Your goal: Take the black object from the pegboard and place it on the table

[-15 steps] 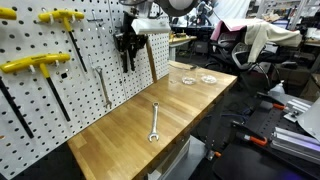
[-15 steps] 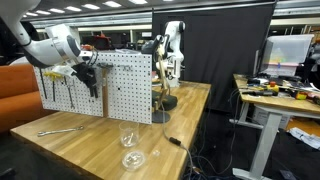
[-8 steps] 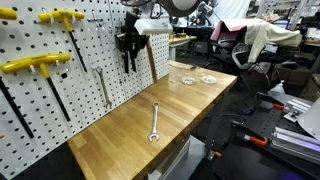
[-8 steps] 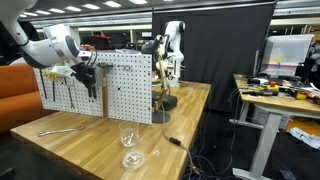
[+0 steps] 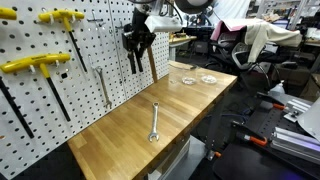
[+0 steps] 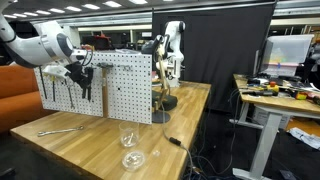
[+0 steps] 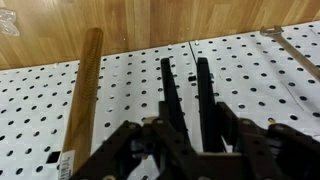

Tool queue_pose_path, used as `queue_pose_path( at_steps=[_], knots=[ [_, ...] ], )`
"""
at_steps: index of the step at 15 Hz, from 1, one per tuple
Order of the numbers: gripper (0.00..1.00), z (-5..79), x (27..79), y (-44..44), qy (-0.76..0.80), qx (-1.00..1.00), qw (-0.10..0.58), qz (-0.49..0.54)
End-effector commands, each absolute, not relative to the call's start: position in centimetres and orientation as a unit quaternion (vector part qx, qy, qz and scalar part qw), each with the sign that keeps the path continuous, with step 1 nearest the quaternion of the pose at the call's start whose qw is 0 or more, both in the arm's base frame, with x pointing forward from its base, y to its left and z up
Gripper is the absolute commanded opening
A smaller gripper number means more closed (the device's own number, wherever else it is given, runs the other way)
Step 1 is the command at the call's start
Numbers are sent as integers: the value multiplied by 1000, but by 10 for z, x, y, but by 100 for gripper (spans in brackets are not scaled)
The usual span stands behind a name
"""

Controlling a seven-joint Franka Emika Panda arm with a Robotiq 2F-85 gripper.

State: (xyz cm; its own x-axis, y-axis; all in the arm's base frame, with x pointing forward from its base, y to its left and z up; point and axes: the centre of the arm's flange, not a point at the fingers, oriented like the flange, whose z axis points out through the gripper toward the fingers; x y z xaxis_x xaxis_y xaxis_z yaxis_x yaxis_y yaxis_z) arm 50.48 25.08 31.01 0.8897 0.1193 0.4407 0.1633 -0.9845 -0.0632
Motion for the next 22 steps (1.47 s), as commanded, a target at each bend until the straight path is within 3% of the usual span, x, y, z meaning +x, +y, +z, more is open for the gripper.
queue_pose_path(
  at_steps=[1,22],
  knots=[
    [25,319,491,233,-75,-970,55,-223],
    [25,334,449,234,-79,-957,87,-266]
  ],
)
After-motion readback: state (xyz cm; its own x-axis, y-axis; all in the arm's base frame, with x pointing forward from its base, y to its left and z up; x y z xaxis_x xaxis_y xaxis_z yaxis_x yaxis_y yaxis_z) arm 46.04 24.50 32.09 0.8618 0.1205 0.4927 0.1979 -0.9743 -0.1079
